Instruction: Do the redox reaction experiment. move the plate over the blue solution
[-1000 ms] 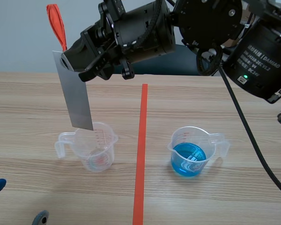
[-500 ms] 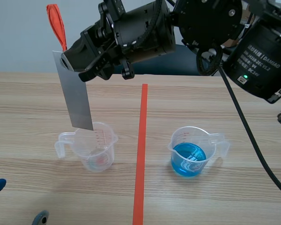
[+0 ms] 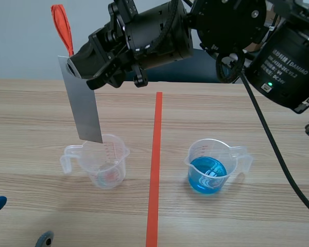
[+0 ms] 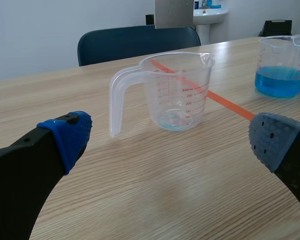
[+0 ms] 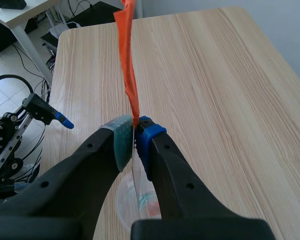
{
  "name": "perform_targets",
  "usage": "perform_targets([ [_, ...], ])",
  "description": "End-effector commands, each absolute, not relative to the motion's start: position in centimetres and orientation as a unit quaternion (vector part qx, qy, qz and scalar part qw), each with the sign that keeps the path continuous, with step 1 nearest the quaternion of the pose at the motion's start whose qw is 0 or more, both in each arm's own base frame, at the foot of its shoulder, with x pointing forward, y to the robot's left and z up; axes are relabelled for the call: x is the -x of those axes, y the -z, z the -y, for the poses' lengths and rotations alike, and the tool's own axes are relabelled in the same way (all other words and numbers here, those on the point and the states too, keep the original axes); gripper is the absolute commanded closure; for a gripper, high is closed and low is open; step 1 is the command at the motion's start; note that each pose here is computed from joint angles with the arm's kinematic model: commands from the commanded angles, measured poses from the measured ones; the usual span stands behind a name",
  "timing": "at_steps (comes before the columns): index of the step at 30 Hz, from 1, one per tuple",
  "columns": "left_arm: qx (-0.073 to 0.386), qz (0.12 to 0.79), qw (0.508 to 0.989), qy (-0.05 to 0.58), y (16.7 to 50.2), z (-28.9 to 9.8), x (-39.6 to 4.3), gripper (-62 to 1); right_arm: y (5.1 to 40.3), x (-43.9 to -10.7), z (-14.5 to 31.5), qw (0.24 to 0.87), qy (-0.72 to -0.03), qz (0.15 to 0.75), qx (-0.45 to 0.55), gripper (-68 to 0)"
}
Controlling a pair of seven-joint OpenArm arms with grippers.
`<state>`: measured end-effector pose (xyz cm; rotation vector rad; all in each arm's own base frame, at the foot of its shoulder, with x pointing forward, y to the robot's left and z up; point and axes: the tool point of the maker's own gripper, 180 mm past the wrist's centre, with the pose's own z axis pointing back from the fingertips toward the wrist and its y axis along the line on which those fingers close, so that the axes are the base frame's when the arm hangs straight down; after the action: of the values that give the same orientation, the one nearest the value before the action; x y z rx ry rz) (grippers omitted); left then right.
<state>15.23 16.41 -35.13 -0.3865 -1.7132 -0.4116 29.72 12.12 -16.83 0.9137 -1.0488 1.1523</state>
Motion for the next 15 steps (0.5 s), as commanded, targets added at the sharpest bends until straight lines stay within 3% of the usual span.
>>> perform_targets([
  [1,0.171,0.763,0.599,0.171,34.0,-16.6,-15.0,-62.3,15.0,-30.2,-12.0,0.605,-0.501,0.476,-0.396,-0.6],
  [15,0.171,0.763,0.599,0.171,34.0,-16.6,-15.0,-62.3,13.4,-29.6,-8.8,0.595,-0.506,0.491,-0.387,-0.6],
])
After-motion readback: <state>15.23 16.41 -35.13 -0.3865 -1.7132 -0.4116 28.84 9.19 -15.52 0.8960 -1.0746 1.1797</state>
